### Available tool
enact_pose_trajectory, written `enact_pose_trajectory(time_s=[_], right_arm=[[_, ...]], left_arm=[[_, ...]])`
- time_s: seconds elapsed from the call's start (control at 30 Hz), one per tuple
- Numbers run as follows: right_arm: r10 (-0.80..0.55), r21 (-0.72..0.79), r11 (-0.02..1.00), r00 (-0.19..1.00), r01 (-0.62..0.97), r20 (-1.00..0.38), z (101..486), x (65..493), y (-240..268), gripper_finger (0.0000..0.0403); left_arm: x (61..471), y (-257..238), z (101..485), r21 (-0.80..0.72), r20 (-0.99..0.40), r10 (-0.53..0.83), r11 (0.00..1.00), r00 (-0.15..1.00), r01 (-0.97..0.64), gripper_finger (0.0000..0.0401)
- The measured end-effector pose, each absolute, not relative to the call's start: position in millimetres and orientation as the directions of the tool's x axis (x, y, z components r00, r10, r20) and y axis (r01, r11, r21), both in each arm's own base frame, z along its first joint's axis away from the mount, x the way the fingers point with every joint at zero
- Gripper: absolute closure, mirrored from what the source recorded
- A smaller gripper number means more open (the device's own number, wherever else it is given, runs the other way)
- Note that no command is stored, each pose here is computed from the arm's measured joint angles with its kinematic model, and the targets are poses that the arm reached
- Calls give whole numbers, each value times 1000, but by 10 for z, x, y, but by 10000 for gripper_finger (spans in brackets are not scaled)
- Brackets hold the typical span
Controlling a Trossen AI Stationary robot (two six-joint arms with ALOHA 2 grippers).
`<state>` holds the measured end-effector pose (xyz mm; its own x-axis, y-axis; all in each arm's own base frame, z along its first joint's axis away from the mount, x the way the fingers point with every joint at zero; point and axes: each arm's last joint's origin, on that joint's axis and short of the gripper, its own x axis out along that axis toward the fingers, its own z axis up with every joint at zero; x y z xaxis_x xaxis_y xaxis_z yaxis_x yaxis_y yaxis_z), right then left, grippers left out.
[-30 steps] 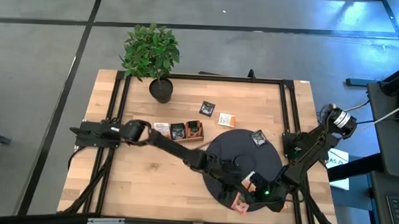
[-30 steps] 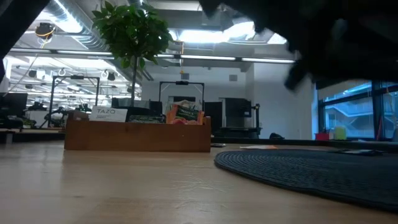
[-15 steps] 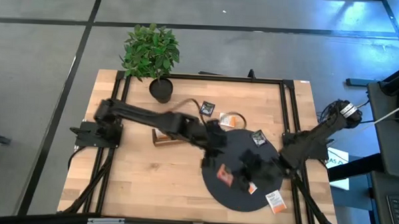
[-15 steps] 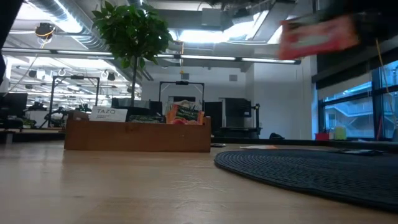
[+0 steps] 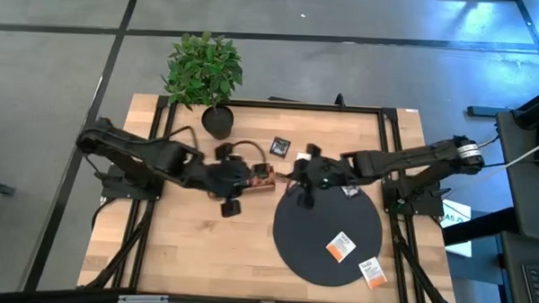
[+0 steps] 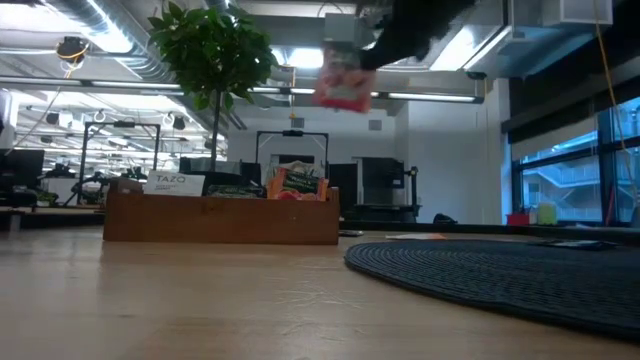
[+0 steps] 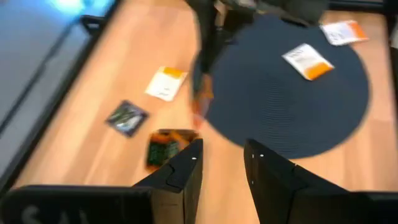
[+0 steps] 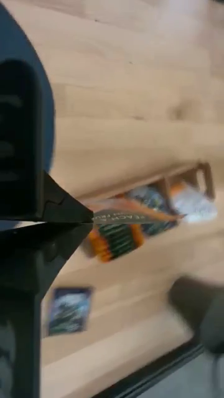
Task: Pick & Place Tea
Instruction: Put the orange tea bag into the right section of the wooden organizer
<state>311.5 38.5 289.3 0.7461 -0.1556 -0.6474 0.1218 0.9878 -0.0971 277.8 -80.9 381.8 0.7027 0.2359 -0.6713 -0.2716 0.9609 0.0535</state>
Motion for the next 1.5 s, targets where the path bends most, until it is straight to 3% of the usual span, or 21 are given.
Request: enact_pose_trajectory(time_s=[0.13,0.3,1.0,1.33,1.5], right_arm=[[-90,-116,993,753,18,-652,2717,3331,255,399],[-120,-206,978,725,-31,-678,2455,3521,143,399],[-106,-262,952,633,-157,-766,1707,3845,47,399],[-97,-255,953,638,-161,-764,1659,3880,50,396],[-96,-258,953,651,-157,-753,1714,3915,52,369]], left_arm=[[2530,-818,3776,63,-651,303,935,696,-348,287],[2353,-811,3723,32,-660,318,917,680,-398,287],[2317,-794,3675,67,-671,343,911,658,-407,287],[2316,-791,3673,76,-668,353,908,655,-412,287],[2314,-789,3672,80,-667,357,907,654,-414,287]])
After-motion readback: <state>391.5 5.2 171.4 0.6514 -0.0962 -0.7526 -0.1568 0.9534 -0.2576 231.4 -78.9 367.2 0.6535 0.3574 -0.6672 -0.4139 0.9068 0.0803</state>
